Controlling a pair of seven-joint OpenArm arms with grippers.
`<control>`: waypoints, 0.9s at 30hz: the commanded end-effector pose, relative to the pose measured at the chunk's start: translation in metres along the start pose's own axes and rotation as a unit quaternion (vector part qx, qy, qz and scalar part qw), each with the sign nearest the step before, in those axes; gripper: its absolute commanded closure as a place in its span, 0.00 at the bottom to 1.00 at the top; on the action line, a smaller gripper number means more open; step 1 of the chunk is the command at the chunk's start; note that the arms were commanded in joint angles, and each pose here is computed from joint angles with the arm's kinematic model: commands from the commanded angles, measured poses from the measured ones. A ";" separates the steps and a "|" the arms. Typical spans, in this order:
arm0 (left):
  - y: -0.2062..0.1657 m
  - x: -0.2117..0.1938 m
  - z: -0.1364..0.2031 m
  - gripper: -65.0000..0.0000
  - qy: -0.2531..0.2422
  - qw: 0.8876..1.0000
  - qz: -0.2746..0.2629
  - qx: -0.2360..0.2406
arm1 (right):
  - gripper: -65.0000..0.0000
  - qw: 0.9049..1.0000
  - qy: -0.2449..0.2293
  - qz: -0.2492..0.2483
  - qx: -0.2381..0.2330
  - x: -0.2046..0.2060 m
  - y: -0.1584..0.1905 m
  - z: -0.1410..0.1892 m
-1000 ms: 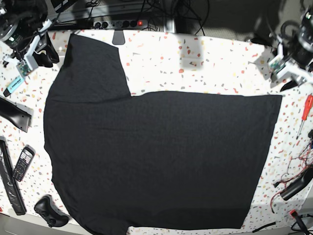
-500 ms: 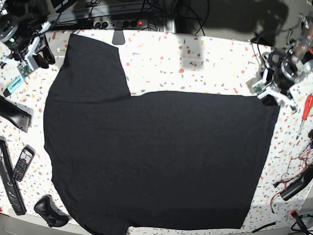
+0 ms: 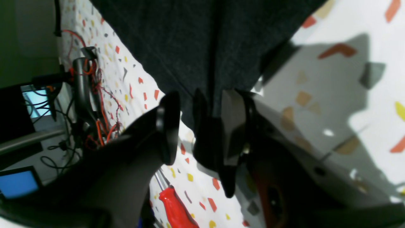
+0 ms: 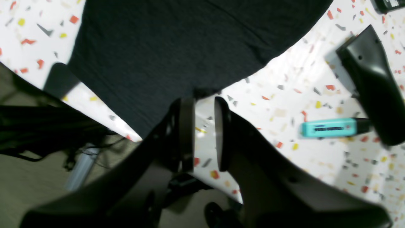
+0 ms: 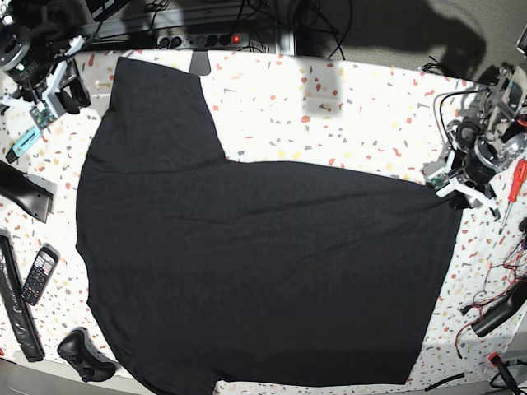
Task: Fold the T-shirt properly
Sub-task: 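Move the left gripper to the shirt's hem corner and pinch it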
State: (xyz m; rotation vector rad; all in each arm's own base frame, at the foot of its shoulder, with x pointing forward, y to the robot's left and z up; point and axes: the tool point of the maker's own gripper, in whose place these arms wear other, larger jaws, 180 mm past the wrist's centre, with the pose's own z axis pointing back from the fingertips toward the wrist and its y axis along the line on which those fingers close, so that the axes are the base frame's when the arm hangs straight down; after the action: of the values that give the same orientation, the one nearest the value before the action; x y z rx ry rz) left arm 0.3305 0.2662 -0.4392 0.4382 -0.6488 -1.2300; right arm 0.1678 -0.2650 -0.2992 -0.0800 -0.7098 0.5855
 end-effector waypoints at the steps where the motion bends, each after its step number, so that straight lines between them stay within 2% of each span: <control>1: 0.000 -0.015 0.001 0.67 0.025 1.000 -0.010 -0.010 | 0.83 1.000 -0.008 0.015 -0.005 0.006 -0.004 0.003; 7: -0.021 -0.016 0.001 0.67 0.023 0.998 -0.018 -0.058 | 0.83 1.000 -0.009 0.020 -0.009 0.007 -0.005 0.003; 9: -0.021 -0.015 0.001 0.76 0.021 0.998 -0.017 -0.057 | 0.83 1.000 -0.013 0.020 -0.009 0.008 -0.005 0.003; 12: -0.021 -0.015 0.001 0.98 0.020 0.998 -0.017 -0.057 | 0.83 1.000 -0.013 0.020 -0.009 0.008 -0.005 0.003; 13: -0.021 -0.014 0.000 1.00 0.018 0.998 -0.017 -0.057 | 0.83 1.000 -0.013 0.020 -0.009 0.008 -0.005 0.003; 20: -0.022 -0.004 0.000 1.00 -0.008 0.998 -0.016 -0.058 | 0.83 1.000 -0.011 0.022 -0.010 0.008 -0.005 0.003; 22: -0.022 -0.005 0.000 1.00 -0.007 0.998 -0.017 -0.058 | 0.82 0.999 -0.001 0.039 -0.021 0.005 -0.010 0.003; 27: -0.027 -0.009 -0.003 1.00 0.023 0.998 -0.015 -0.060 | 0.58 0.993 0.015 0.104 -0.048 0.007 -0.028 0.004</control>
State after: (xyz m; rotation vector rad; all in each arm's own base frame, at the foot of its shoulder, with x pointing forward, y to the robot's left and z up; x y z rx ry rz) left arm 0.3190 0.2578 -0.4545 0.3801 -0.5961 -1.2675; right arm 0.1774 -0.2878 -0.2923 -0.2464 -0.6793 0.7225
